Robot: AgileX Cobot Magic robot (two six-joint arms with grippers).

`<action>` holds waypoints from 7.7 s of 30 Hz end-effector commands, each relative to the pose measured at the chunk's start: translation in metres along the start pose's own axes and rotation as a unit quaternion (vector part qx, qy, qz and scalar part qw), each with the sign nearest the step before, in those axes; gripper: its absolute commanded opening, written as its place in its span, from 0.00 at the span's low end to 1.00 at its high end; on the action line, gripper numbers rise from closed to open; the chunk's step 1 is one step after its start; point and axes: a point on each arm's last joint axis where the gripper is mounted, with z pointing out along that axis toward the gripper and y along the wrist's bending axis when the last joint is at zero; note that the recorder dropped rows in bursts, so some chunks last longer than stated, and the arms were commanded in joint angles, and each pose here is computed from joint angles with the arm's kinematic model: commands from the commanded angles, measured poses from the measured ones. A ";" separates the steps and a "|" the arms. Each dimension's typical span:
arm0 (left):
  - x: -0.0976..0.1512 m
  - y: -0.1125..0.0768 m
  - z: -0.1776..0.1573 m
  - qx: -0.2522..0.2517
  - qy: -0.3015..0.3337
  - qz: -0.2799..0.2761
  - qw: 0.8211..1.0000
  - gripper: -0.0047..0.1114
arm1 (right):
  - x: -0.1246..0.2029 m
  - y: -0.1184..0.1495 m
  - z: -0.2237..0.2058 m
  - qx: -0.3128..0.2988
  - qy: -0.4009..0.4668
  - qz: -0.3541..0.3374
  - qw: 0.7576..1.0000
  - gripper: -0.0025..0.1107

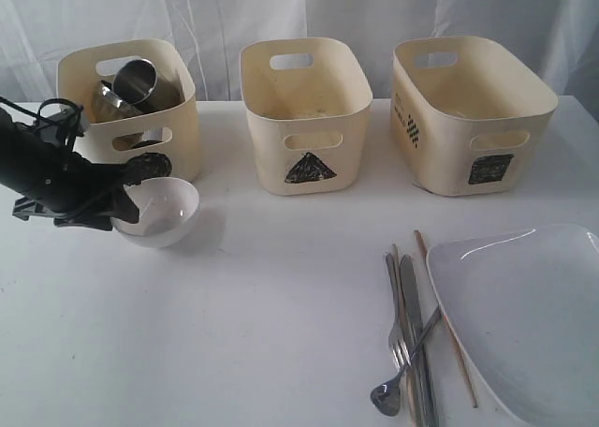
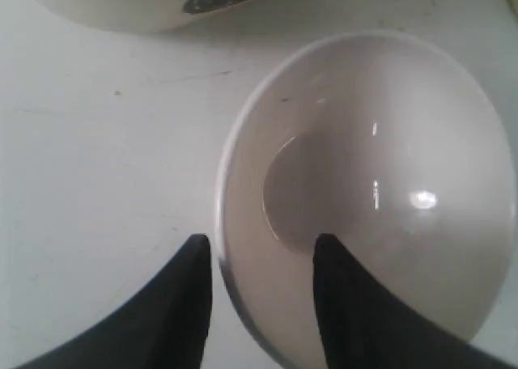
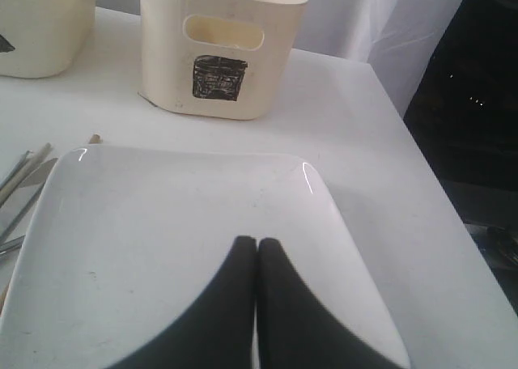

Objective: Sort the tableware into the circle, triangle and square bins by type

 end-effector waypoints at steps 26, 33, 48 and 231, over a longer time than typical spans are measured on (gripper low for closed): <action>-0.078 -0.050 -0.204 -0.123 -0.543 0.081 0.827 0.04 | -0.001 -0.001 0.000 0.004 -0.006 -0.003 1.000 0.02; -0.107 -0.013 -0.116 -0.121 -0.563 0.047 0.816 0.04 | -0.001 -0.001 0.000 0.004 -0.006 -0.003 1.000 0.02; -0.112 0.005 -0.031 -0.149 -0.425 0.200 0.871 0.51 | -0.001 -0.001 0.000 0.004 -0.006 -0.003 1.000 0.02; 0.297 0.042 -0.137 -0.246 -0.380 -0.023 0.891 0.04 | -0.128 0.168 0.175 -0.311 0.366 -0.044 0.876 0.24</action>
